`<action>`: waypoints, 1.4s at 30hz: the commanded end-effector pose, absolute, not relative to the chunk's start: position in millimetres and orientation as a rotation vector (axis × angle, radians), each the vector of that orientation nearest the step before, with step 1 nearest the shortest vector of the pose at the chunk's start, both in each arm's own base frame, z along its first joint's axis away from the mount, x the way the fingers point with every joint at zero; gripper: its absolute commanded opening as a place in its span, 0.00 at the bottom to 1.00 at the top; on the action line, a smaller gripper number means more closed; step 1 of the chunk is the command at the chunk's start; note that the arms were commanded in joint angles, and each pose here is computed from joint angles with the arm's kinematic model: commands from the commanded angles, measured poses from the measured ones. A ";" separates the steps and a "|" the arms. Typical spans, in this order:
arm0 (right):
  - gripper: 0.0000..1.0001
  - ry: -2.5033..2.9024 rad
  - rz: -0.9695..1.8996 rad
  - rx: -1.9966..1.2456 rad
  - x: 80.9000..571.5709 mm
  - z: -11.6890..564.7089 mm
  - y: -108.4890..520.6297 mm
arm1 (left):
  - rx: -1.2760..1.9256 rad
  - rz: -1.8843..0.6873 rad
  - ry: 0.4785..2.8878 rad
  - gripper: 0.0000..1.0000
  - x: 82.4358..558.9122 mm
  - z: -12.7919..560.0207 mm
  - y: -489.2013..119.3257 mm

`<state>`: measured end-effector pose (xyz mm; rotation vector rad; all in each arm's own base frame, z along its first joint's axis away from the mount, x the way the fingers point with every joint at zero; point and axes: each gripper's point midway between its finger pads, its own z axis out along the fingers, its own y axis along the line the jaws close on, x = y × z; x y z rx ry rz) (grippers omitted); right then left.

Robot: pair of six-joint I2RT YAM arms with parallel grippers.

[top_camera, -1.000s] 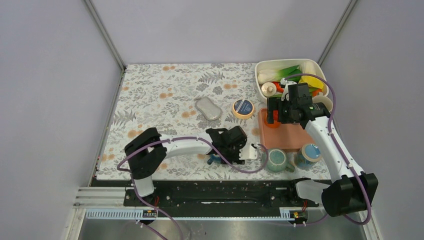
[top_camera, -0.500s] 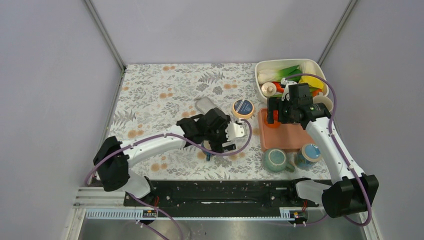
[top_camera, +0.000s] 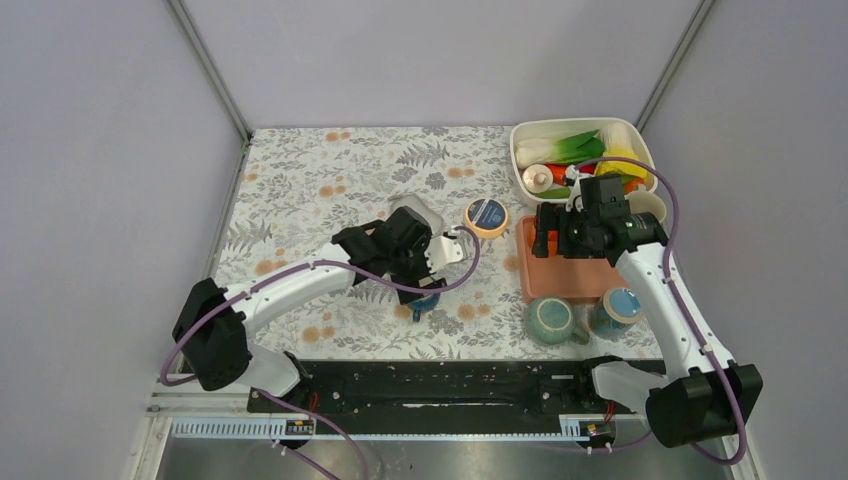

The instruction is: Turn the mug right side up

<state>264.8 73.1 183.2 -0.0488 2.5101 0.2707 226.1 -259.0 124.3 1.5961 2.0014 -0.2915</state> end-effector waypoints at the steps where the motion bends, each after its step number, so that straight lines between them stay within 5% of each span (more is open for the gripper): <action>1: 0.99 2.584 0.342 0.009 241.9 174.3 78.5 | 1.553 -0.328 1.983 0.91 224.5 134.2 -260.0; 5: 1.00 2.549 0.347 0.031 239.3 173.3 77.6 | 1.370 -0.330 2.142 0.88 225.3 130.7 -249.4; 12: 1.00 2.509 0.367 0.051 243.5 180.6 80.2 | 0.585 -0.340 2.429 0.76 243.5 124.2 -218.8; 33: 0.99 2.493 0.399 0.021 241.4 186.0 84.1 | 0.677 -0.290 2.575 0.70 186.2 49.6 -240.8; 42: 0.99 2.485 0.424 0.000 239.5 184.0 87.3 | 0.650 -0.180 2.559 0.45 205.3 34.5 -234.1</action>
